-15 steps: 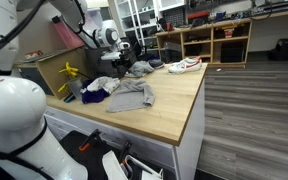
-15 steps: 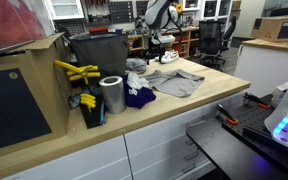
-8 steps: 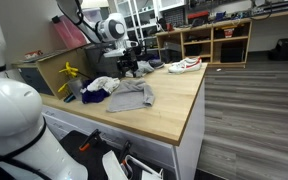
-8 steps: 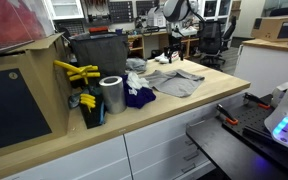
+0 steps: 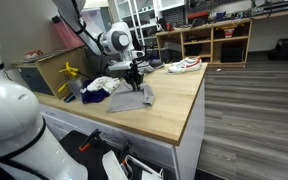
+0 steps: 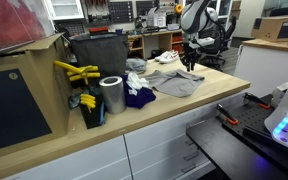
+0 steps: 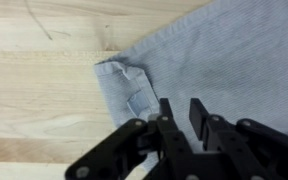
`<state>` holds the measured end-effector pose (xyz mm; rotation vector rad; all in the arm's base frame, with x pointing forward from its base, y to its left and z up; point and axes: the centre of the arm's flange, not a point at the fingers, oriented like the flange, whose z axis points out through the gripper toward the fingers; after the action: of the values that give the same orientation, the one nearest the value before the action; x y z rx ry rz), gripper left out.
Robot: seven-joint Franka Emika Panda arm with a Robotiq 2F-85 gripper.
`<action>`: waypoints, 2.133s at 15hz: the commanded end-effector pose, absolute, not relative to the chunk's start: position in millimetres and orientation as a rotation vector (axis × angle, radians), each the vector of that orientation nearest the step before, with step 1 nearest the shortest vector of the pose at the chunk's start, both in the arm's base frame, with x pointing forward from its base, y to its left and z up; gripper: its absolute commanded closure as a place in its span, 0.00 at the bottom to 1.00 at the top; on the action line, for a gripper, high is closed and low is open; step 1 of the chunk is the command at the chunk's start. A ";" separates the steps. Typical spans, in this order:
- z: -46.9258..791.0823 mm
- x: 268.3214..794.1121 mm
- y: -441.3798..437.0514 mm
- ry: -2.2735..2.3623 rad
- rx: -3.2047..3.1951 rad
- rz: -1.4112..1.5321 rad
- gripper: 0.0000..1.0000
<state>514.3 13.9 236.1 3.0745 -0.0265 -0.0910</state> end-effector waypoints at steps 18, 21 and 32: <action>149.3 469.7 -46.9 -0.144 3.060 0.243 1.00; 158.5 463.8 -90.1 -0.250 3.011 0.257 1.00; 197.8 445.1 -110.7 -0.337 3.000 0.264 0.73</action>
<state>451.0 -141.7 172.4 2.9543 -0.4069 0.2476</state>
